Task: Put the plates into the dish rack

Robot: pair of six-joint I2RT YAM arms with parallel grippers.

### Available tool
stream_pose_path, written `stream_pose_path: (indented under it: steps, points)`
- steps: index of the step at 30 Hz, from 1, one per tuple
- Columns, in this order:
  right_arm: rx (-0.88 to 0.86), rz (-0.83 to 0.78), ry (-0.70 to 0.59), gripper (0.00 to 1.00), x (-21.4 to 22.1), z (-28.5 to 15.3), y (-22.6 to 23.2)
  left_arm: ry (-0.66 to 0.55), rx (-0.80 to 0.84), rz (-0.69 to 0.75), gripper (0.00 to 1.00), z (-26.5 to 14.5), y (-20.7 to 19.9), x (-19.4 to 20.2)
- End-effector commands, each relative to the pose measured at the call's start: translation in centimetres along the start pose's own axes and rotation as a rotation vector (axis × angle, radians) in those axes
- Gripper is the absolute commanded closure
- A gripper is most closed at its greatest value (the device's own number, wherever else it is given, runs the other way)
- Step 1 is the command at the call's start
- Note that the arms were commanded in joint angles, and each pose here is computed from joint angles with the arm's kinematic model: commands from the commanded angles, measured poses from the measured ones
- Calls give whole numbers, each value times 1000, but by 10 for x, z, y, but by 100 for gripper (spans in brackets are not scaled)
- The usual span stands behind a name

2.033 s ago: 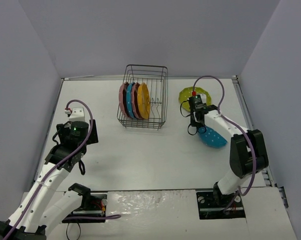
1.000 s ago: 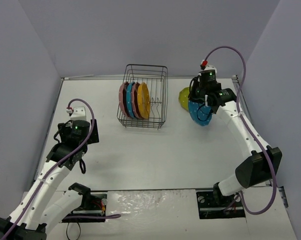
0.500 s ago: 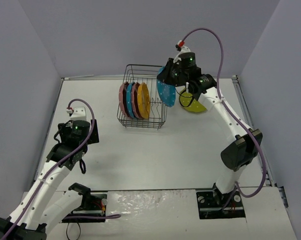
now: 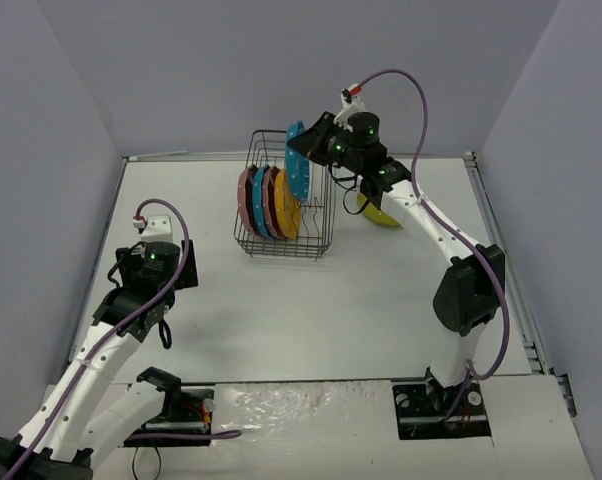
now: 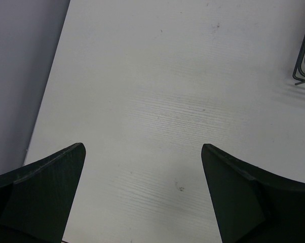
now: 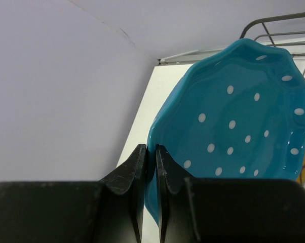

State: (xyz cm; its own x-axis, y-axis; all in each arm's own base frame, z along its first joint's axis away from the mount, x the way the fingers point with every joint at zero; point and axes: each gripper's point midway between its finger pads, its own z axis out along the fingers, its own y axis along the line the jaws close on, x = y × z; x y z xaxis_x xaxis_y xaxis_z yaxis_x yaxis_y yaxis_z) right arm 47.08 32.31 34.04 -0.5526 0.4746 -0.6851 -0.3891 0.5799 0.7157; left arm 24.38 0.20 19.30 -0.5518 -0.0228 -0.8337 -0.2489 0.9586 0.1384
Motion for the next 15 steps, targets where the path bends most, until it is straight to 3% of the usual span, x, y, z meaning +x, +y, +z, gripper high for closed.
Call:
stream_pose_path:
  steps: [1,15]
  points:
    - [-303,-35,-211,100,-53,-13,80,-64,5,-22,3,-2,-2,-19]
    - [-282,-3,-199,100,-21,3,38,-62,8,-19,3,-2,-2,-19]
